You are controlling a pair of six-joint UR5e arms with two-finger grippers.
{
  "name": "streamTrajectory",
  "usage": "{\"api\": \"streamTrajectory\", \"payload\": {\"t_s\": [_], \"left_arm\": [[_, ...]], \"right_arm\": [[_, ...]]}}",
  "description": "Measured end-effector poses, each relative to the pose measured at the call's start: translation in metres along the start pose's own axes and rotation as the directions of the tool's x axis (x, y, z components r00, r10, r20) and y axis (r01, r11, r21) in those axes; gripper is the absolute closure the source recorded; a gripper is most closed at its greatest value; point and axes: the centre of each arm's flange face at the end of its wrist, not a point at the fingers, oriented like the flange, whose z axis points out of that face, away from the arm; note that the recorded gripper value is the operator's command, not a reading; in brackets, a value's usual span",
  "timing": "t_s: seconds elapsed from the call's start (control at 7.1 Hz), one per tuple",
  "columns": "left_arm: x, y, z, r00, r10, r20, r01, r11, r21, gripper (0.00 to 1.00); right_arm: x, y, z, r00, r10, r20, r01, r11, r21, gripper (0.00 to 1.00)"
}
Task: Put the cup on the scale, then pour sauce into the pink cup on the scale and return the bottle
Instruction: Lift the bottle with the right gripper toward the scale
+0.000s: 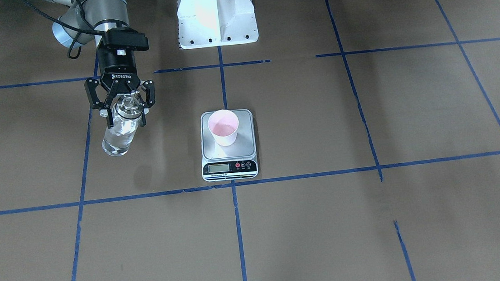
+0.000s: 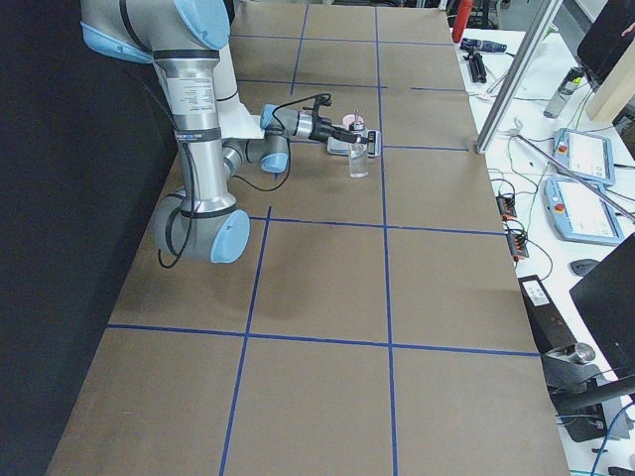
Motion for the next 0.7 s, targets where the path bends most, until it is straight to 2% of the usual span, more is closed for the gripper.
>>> {"api": "streamTrajectory", "payload": {"t_s": [0.7], "left_arm": [[-0.001, 0.002, 0.002, 1.000, -0.004, -0.003, 0.004, 1.000, -0.005, 0.00]], "right_arm": [[-0.014, -0.008, 0.004, 0.998, -0.065, -0.015, 0.064, 0.998, -0.029, 1.00]]}}
